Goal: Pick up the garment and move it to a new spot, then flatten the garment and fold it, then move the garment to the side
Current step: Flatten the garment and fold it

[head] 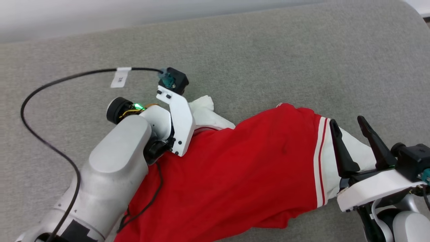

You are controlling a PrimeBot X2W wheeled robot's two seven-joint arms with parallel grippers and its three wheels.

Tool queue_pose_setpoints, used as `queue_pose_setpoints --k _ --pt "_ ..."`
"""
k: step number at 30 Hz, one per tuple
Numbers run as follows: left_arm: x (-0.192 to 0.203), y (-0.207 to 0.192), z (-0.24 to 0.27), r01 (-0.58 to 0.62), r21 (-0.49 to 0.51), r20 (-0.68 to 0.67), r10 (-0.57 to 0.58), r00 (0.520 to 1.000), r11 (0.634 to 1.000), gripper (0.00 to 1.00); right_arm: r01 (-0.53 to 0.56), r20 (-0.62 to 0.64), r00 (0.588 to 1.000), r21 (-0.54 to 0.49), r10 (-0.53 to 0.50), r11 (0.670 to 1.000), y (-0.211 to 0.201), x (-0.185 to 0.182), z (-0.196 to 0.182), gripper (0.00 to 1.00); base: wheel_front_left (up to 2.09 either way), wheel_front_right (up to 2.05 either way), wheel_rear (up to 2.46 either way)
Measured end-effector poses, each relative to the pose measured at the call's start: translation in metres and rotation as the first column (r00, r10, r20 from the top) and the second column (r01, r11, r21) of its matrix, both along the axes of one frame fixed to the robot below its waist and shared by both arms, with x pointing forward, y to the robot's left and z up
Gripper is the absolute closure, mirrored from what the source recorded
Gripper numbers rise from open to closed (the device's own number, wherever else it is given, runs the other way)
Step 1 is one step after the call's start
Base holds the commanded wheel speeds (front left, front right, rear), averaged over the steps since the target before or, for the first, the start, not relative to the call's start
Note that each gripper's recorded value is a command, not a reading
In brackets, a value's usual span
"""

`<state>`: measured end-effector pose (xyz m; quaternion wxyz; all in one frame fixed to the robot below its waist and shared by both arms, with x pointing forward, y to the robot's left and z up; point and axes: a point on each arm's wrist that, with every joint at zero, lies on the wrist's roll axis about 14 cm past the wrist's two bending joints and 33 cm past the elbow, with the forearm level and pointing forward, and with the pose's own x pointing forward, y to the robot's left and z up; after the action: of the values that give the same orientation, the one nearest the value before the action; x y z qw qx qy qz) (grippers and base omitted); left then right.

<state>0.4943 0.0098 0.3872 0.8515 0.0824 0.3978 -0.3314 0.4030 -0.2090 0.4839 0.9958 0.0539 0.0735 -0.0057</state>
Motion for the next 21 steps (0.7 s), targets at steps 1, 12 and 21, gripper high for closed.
queue_pose_setpoints --k 1,12,21 --pt "0.004 0.003 0.006 -0.030 -0.022 0.037 0.031 0.999 0.999 1.00 -0.002 0.008 1.000 -0.002 0.002 1.000 0.000 0.000 0.003 0.00 0.00 0.00 0.00" --pt "0.001 0.111 0.061 -0.388 -0.225 0.274 0.440 0.855 0.894 1.00 -0.038 0.051 0.998 0.001 0.037 0.999 0.011 -0.002 0.023 0.00 0.00 0.00 0.00" --pt "-0.111 0.164 0.002 -0.631 -0.176 0.049 0.647 0.761 0.756 1.00 -0.062 0.039 0.997 -0.001 0.062 0.998 0.019 -0.007 0.026 0.00 0.00 0.00 0.00"
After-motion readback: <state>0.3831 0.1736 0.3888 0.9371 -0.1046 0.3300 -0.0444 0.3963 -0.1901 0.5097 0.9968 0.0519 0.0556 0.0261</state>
